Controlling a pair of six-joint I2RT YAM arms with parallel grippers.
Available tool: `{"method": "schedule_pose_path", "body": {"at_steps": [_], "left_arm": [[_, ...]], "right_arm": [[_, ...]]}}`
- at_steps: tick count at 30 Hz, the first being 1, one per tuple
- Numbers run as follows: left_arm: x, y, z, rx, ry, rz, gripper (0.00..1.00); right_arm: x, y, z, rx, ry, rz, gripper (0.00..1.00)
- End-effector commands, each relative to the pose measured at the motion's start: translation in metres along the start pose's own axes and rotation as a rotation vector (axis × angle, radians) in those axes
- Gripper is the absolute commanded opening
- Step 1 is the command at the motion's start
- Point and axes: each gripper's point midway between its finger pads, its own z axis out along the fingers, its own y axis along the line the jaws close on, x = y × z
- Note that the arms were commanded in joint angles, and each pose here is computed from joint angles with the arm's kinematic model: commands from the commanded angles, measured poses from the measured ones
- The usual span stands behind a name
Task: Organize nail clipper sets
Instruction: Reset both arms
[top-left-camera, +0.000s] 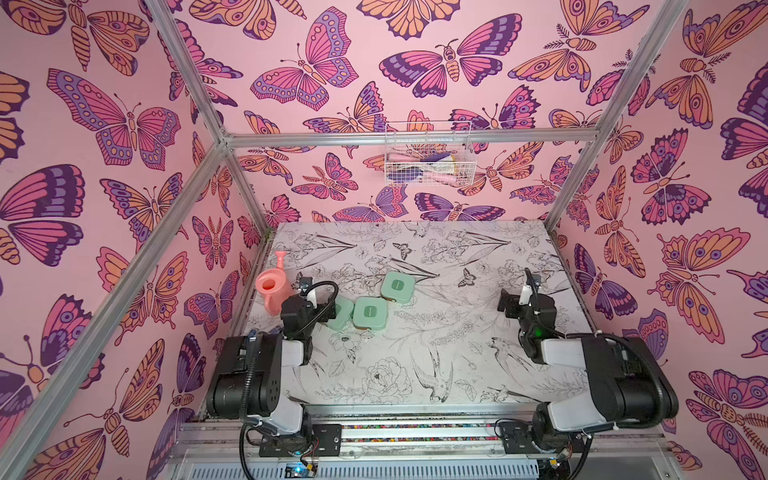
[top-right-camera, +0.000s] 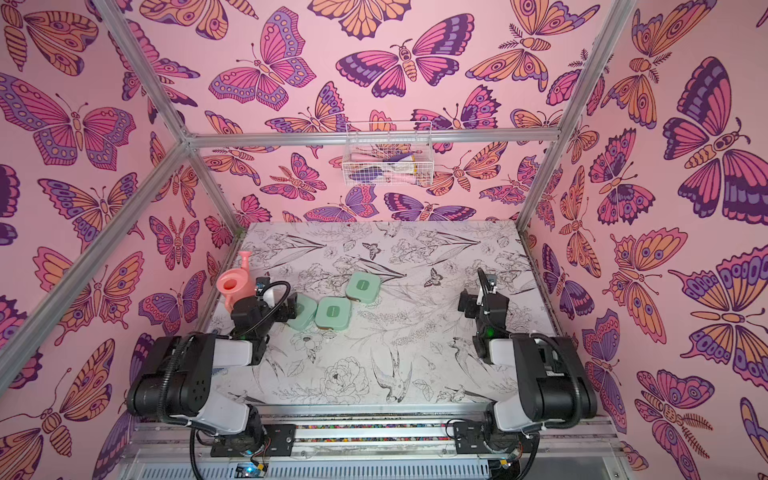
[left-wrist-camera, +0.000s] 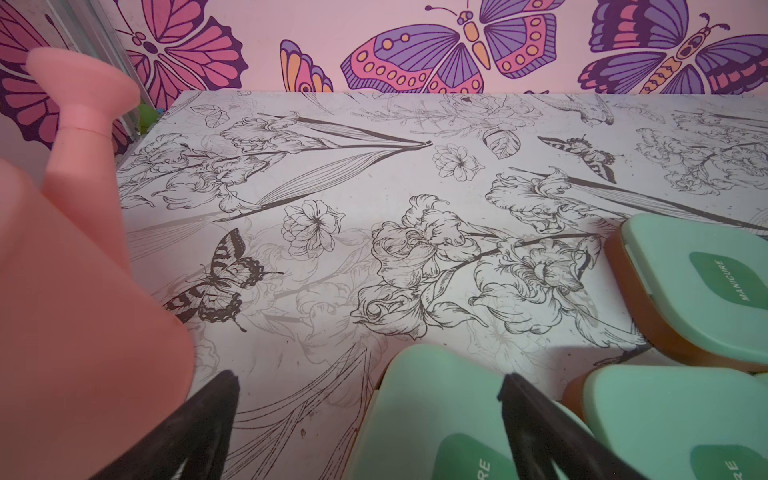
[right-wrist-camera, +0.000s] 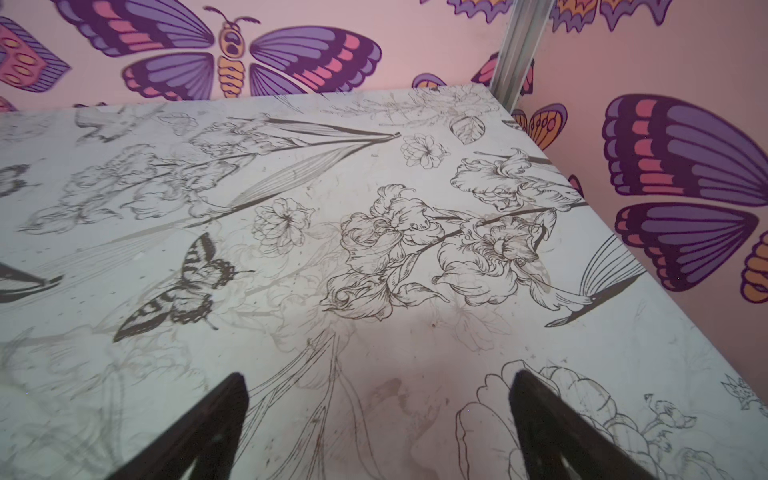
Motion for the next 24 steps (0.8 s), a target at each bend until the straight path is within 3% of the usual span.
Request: {"method": "schedule_pose_path", "body": {"at_steps": [1,5,8,11,13,17,24], "left_arm": [[-0.003,0.0,0.001,0.009,-0.011,0.008,0.99],[-0.003,0.0,0.001,0.009,-0.012,0.007,0.99],[-0.003,0.0,0.001,0.009,-0.012,0.007,0.99],[-0.002,0.0,0.001,0.009,-0.009,0.008,0.99],[-0.002,0.0,0.001,0.009,-0.009,0.009,0.99],[-0.003,0.0,0.001,0.008,-0.009,0.007,0.99],[-0.003,0.0,0.002,0.009,-0.008,0.004,0.99]], "right_arm": [[-0.033,0.02,-0.027,-0.085,-0.078,-0.079,0.99],[-0.022,0.002,-0.009,0.025,-0.098,-0.017,0.99],[-0.006,0.004,0.025,0.026,-0.028,-0.01,0.99],[-0.003,-0.017,0.02,0.062,0.014,0.073,0.99],[-0.005,-0.016,0.021,0.055,-0.034,0.074,0.99],[-0.001,-0.015,0.022,0.052,0.031,0.064,0.99],[-0.002,-0.014,0.022,0.045,0.021,0.062,0.99]]}}
